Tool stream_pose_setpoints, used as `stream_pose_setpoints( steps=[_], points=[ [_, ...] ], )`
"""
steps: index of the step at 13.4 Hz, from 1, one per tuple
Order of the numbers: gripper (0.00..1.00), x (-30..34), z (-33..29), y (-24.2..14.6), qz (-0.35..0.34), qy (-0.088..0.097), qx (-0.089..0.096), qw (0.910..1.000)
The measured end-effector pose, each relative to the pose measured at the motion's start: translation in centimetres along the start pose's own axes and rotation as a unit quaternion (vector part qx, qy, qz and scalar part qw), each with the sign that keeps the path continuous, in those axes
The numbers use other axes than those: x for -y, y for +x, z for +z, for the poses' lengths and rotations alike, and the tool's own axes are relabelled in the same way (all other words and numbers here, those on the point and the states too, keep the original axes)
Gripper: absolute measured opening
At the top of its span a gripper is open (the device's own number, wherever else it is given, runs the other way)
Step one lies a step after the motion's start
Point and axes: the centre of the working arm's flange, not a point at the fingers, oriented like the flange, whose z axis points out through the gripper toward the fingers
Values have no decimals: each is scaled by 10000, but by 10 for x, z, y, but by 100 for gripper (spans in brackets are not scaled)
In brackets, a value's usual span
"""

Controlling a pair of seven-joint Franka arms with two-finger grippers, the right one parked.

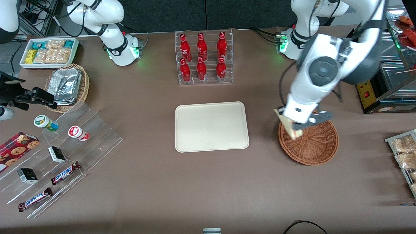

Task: Place sandwich from basket to tray
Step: 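Lift the sandwich out of the basket toward the cream tray, then lower the sandwich onto the cream tray and open the left gripper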

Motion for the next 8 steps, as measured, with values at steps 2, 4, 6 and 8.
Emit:
stream_pose_setpoints(
  steps=[2,4,6,8],
  points=[
    [14,-34,-4,-21,389,-228,70,9990],
    [14,-73,7,-39,742,-361,14,9966],
    [14,-115,31,-59,1088,-487,-37,9929],
    [14,-157,56,-79,1365,-533,-3,9892]
  ],
)
